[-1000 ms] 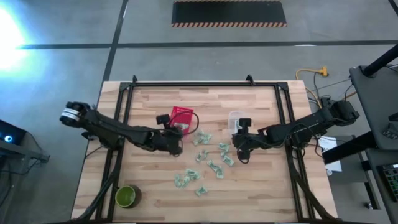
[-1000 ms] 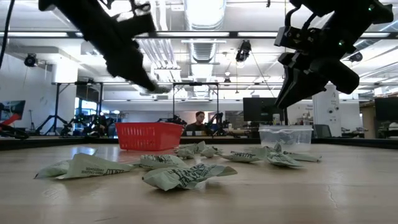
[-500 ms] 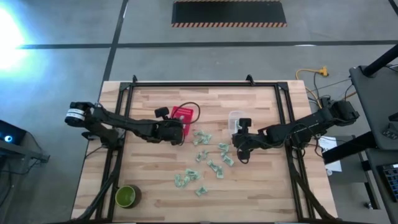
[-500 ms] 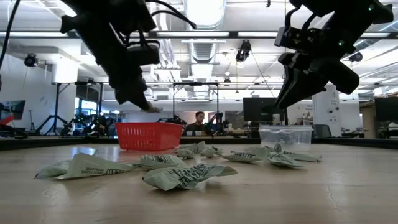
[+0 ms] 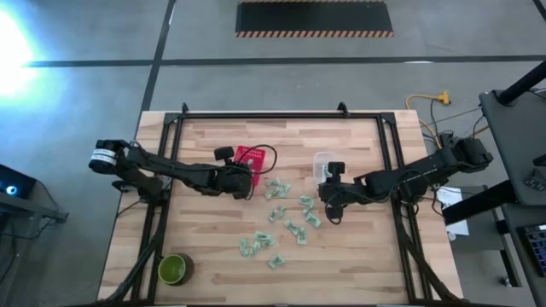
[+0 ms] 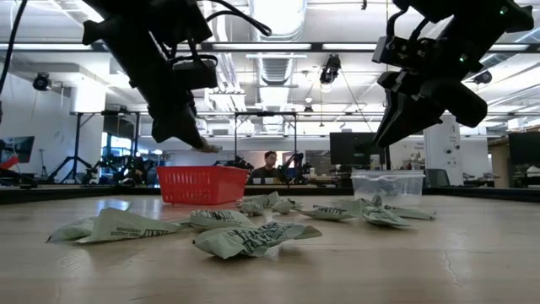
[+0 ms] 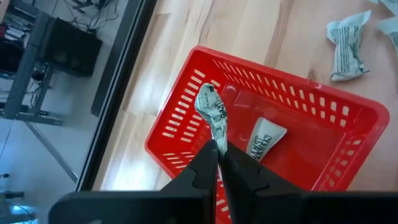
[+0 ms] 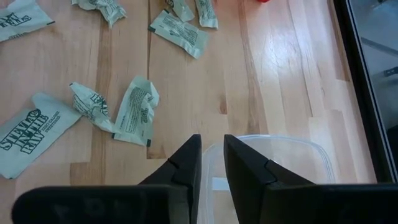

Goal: Pick and place items into bin
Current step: Put the stevia packet into the red bin, then put the stevia packet into the transparent bin

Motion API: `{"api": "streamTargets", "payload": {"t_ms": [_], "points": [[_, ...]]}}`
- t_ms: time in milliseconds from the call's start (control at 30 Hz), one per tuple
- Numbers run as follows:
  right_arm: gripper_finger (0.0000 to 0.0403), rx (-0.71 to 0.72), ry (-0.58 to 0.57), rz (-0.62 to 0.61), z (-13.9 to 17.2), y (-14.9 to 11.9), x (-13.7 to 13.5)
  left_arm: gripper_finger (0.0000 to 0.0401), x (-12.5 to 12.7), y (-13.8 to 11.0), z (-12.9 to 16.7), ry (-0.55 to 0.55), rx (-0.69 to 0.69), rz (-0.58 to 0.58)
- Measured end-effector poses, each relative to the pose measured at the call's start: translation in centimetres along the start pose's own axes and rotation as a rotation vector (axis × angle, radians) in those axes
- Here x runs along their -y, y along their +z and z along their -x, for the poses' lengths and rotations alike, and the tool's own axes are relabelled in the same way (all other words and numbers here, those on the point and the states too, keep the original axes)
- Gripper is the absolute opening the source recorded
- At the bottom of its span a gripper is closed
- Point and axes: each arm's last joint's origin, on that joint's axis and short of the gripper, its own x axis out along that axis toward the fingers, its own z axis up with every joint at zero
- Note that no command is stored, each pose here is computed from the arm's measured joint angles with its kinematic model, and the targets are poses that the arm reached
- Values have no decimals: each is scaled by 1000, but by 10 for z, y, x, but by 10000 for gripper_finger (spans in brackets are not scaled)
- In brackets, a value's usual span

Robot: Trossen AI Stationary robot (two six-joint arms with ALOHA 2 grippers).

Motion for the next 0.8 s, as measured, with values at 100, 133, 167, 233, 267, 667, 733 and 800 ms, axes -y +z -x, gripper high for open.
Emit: {"api": "streamTargets", "payload": {"t_ms": [100, 133, 167, 233, 267, 667, 733, 800], "points": [[60, 0, 0, 0, 0, 0, 0, 3, 0, 0, 0, 0, 0, -5], [61, 0, 0, -1, 0, 0, 0, 5, 0, 0, 0, 0, 0, -8], [61, 0, 0, -1, 0, 0, 0, 10, 0, 0, 0, 0, 0, -8], [61, 1, 0, -4, 0, 0, 0, 25, 0, 0, 0, 0, 0, -8], [60, 1, 0, -5, 0, 0, 0, 35, 0, 0, 0, 0, 0, -8], [57, 77, 212, -61, 1, 9, -6, 111, -2, 3, 3, -1, 12, 9], [57, 107, 291, -84, 2, 12, -8, 112, -3, 3, 4, -2, 16, 13], [57, 124, 373, -96, 3, 15, -11, 112, -5, 3, 6, -2, 23, 13]]}}
